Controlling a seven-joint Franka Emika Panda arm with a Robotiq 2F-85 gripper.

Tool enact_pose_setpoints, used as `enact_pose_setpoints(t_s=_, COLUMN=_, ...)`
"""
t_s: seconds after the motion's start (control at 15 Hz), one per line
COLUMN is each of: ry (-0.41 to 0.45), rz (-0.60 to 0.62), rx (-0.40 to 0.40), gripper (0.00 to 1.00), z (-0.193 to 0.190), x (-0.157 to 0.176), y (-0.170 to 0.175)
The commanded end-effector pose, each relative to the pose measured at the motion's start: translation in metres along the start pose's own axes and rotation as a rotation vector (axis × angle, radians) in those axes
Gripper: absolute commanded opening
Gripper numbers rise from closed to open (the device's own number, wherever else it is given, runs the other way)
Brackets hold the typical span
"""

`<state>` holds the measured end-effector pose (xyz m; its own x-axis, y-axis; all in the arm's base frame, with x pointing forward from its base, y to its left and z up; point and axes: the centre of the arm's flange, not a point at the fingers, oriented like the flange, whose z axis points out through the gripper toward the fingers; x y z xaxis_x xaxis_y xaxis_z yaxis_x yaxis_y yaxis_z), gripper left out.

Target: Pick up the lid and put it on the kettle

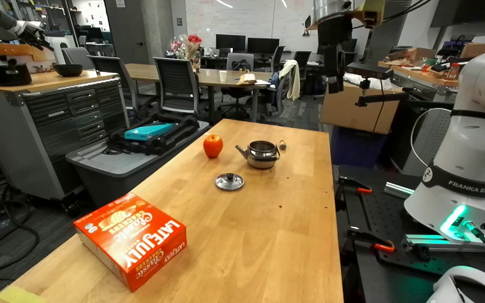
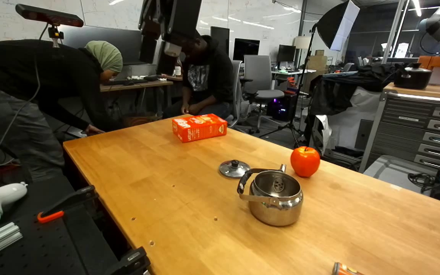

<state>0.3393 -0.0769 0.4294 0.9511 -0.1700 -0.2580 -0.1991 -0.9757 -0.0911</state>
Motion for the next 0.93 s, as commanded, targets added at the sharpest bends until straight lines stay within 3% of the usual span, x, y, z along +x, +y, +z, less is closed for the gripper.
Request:
enact_pose_setpoints(t_s=0.0, ry=0.0, rz=0.0, rx=0.0, gripper=1.0, z=0.0, x=0.0, y=0.0)
enact_pose_setpoints(t_s=0.27, ry=0.0, rz=0.0, rx=0.0, gripper=1.0, z=0.0, x=0.0, y=0.0)
enact_pose_setpoints(t_s=0.87, ry=0.135, rz=0.063, rx=0.076, gripper=1.0, z=0.007, x=0.012, y=-0.016)
